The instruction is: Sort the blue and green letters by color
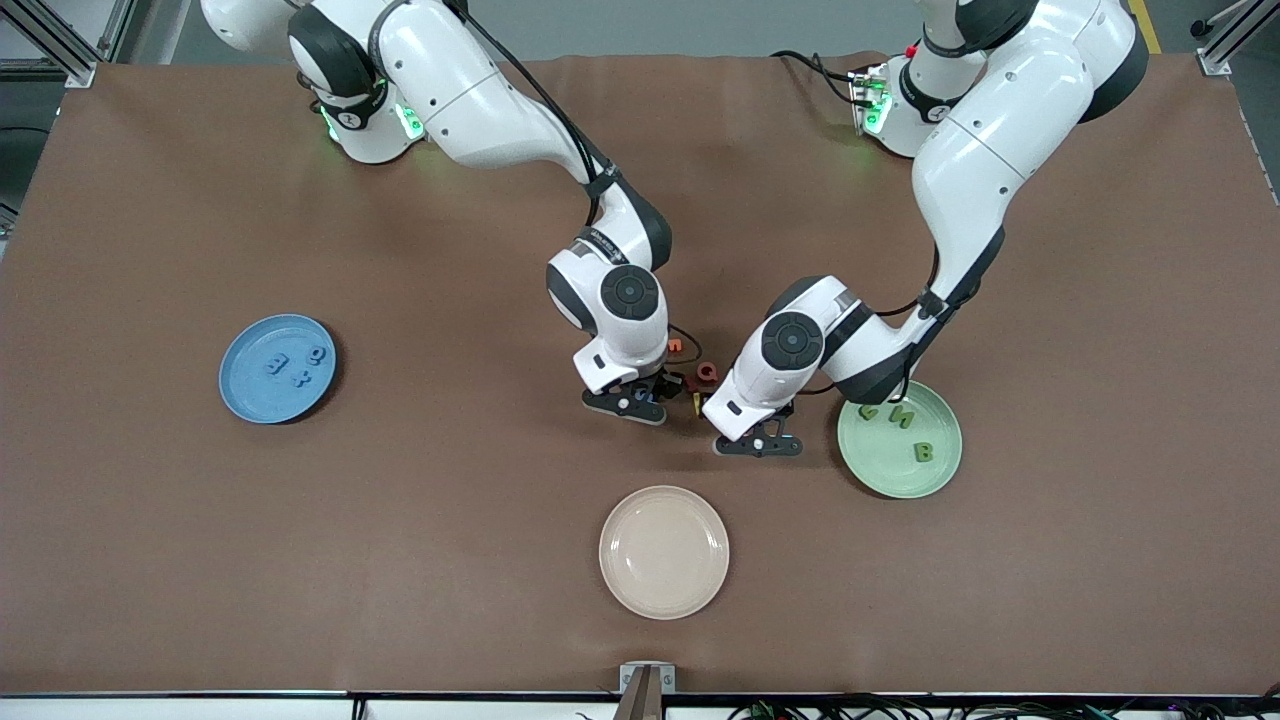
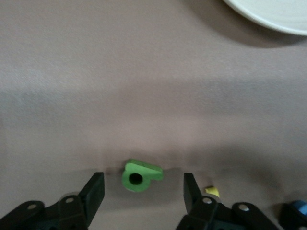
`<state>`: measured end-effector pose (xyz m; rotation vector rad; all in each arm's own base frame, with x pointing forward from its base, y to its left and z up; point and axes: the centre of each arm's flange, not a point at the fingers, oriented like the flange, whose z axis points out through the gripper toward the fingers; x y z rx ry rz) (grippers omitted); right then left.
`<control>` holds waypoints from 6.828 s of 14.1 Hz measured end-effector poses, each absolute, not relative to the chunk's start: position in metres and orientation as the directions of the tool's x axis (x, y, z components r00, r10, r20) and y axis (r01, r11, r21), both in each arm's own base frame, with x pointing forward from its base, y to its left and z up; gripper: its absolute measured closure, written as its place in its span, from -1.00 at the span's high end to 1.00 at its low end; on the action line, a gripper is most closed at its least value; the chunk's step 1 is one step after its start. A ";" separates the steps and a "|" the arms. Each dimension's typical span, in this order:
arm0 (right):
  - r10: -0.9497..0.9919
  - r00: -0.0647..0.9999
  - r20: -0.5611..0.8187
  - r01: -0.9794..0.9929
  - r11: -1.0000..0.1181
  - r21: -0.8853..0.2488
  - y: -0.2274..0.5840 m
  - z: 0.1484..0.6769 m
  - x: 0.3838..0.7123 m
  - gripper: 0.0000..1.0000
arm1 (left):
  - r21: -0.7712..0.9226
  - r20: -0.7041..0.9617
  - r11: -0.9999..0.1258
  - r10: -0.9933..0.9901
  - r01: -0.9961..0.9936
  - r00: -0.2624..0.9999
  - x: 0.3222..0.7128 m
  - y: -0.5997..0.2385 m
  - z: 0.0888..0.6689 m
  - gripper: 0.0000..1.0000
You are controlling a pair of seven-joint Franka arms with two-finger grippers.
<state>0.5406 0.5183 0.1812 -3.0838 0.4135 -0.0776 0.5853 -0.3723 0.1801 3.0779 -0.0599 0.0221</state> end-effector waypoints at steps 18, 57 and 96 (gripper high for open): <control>0.048 0.979 -0.198 0.075 -0.989 0.130 0.276 0.278 0.593 -0.30 | 0.044 0.024 -0.997 -0.063 -0.064 0.998 0.584 -0.375 0.175 0.12; 0.057 0.980 -0.191 0.068 -0.996 0.052 -0.060 0.554 0.566 1.00 | 0.009 -0.055 -0.981 -0.196 -0.196 0.979 0.661 -0.154 0.224 -0.23; 0.014 0.992 -0.125 0.011 -1.000 -0.021 -0.049 0.660 0.502 1.00 | 0.091 0.042 -0.993 -0.073 -0.076 0.996 0.571 0.005 0.506 1.00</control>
